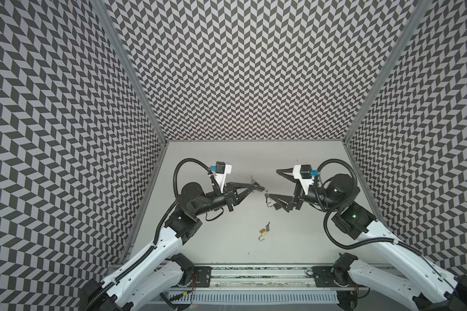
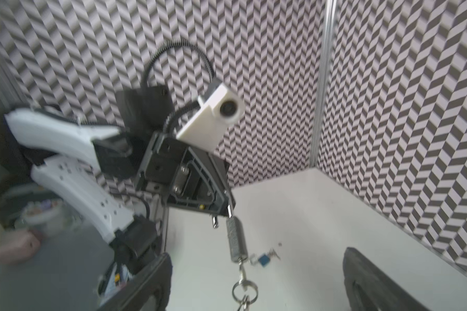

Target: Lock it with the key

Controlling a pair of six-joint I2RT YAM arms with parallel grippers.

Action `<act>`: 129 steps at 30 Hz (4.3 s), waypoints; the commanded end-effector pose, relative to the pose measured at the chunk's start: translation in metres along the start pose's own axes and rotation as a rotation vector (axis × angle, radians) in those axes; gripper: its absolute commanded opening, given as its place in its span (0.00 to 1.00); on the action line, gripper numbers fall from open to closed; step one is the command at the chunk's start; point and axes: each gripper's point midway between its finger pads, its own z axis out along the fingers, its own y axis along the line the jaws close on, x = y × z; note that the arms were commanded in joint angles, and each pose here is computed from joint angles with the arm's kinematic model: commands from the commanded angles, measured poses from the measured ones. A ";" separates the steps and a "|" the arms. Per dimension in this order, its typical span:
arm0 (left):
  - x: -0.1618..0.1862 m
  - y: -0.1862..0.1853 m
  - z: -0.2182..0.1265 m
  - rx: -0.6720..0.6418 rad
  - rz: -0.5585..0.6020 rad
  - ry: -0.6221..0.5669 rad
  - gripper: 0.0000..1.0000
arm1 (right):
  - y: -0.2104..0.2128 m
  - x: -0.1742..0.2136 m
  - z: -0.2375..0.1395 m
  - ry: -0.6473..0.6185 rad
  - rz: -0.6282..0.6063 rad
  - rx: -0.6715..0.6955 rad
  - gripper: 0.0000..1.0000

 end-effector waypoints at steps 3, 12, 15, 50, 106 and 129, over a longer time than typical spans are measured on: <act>-0.021 -0.033 -0.003 0.140 0.056 -0.083 0.00 | 0.053 -0.046 -0.015 -0.180 0.081 -0.333 0.91; -0.024 -0.054 -0.004 0.246 0.094 -0.113 0.00 | 0.045 -0.038 0.000 -0.136 0.160 -0.295 0.79; -0.023 -0.059 -0.002 0.267 0.099 -0.112 0.00 | 0.050 -0.036 0.004 -0.140 0.169 -0.302 0.78; -0.026 -0.072 0.000 0.314 0.110 -0.114 0.00 | 0.059 -0.025 0.024 -0.147 0.277 -0.334 0.38; 0.004 -0.051 0.008 0.161 0.257 0.142 0.64 | 0.046 -0.019 -0.012 0.170 0.127 -0.327 0.00; 0.014 -0.064 0.020 0.240 0.226 0.161 0.30 | 0.046 -0.013 -0.008 0.165 0.163 -0.358 0.00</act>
